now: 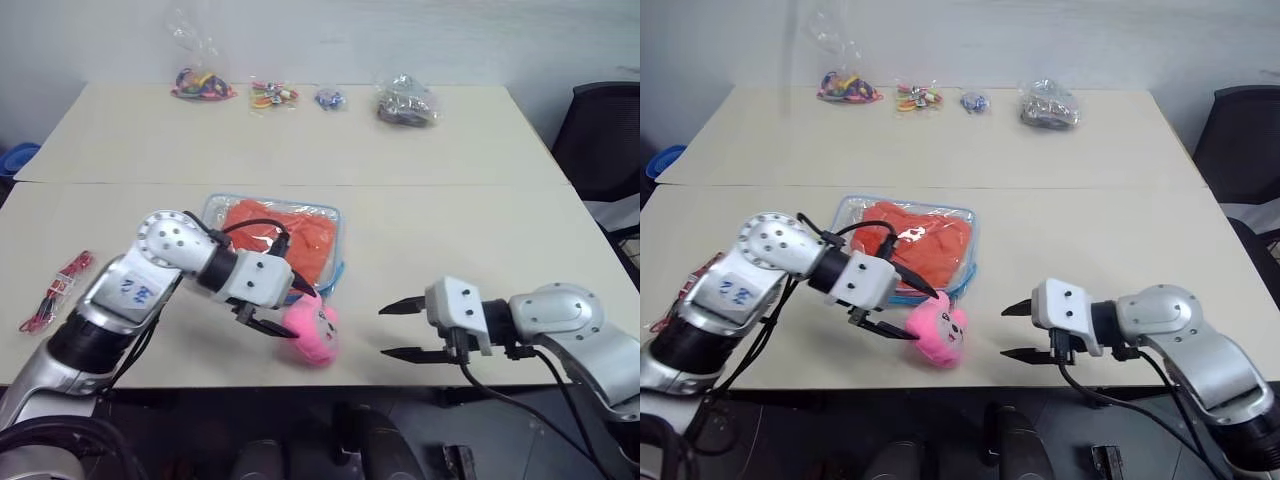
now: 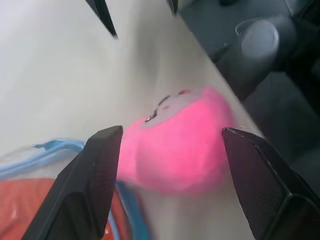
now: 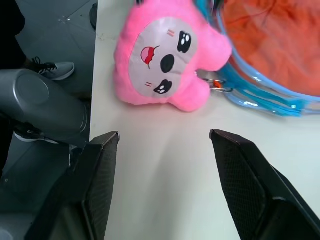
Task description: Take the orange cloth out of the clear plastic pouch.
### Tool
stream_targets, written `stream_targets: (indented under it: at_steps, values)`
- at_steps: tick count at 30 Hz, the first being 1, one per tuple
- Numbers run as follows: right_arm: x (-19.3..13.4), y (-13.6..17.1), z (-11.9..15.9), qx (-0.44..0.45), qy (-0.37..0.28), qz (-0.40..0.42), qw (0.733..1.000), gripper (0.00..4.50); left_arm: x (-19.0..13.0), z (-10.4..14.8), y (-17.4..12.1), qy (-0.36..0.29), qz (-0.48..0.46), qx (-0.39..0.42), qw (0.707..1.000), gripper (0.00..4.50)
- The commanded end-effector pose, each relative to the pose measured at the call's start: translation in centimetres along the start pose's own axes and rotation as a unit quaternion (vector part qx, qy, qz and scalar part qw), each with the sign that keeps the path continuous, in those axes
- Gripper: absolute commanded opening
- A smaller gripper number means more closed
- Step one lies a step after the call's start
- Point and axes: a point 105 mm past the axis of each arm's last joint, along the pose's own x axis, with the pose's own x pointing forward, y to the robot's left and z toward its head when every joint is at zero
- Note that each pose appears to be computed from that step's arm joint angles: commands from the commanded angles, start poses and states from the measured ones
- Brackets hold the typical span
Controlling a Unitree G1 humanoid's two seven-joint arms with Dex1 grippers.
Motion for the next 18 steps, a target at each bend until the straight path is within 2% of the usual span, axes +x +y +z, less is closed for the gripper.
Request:
stream_targets:
  at_steps: [1,9,12,18]
  values:
    - [-0.5,0.1,1.3,-0.014,-0.011,-0.006,1.0,3.0,0.5,-1.2,-0.4,0.038,-0.037,0.051,0.997,3.37]
    - [0.3,0.0,1.5,-0.015,-0.018,-0.019,1.0,3.0,1.2,-2.4,-0.5,0.041,-0.058,0.055,0.996,3.37]
    - [0.7,-0.3,1.7,-0.02,-0.025,-0.027,0.999,3.05,0.9,-2.1,-1.0,0.013,-0.063,0.016,0.998,2.79]
    - [1.2,-1.5,1.4,-0.044,-0.017,-0.043,0.998,3.05,0.4,-1.8,-2.2,-0.008,-0.065,-0.017,0.998,1.03]
